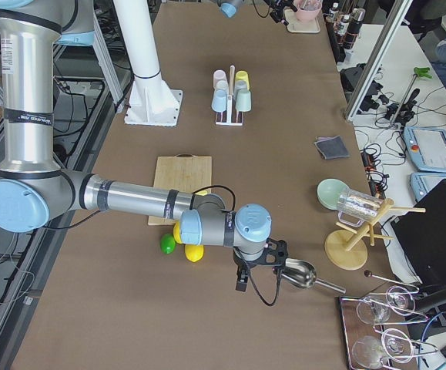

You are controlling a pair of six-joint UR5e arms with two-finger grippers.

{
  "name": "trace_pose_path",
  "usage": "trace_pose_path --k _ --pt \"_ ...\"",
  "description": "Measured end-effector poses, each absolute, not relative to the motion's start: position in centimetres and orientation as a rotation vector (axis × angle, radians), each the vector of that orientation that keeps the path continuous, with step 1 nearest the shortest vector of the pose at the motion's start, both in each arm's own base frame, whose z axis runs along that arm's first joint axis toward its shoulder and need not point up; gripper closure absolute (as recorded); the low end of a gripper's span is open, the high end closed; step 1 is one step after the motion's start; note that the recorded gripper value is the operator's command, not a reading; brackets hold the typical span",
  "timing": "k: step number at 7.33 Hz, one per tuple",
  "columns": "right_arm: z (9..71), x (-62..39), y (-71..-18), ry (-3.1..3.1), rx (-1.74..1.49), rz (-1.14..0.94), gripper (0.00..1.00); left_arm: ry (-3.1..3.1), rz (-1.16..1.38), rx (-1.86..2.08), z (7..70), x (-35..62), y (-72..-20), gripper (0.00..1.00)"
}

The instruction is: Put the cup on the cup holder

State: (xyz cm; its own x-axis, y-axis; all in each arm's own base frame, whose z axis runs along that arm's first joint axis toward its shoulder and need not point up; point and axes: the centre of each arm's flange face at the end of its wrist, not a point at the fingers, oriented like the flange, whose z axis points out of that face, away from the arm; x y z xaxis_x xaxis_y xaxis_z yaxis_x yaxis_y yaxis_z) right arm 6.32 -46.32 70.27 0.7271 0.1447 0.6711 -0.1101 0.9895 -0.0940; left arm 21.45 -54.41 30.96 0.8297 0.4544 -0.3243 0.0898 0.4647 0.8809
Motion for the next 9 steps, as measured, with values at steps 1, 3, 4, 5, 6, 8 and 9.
trace_pose_path --k 1,3,4,5,6,8,9 --pt "70.5 6.2 -46.2 -0.743 -0.049 0.135 0.0 0.545 0.247 0.959 31.2 20.0 -54.1 0.02" --pt "70.2 6.1 -46.0 -0.744 -0.037 0.123 0.0 0.486 0.244 0.699 32.6 17.6 -53.0 0.02" --pt "69.8 6.3 -45.7 -0.741 -0.029 0.123 0.0 0.466 0.242 0.556 34.0 17.0 -52.4 0.02" --pt "69.5 6.6 -45.1 -0.739 -0.023 0.126 0.0 0.446 0.232 0.433 36.2 16.6 -52.0 0.02" --pt "69.4 6.7 -44.6 -0.735 -0.02 0.128 0.0 0.429 0.214 0.342 39.2 15.8 -51.8 0.02" --pt "69.6 6.9 -44.2 -0.728 -0.02 0.13 0.0 0.46 0.128 0.156 47.2 10.6 -52.3 0.02" --pt "69.8 6.9 -43.9 -0.727 -0.024 0.133 0.0 0.515 0.088 0.058 52.4 6.1 -53.1 0.02"
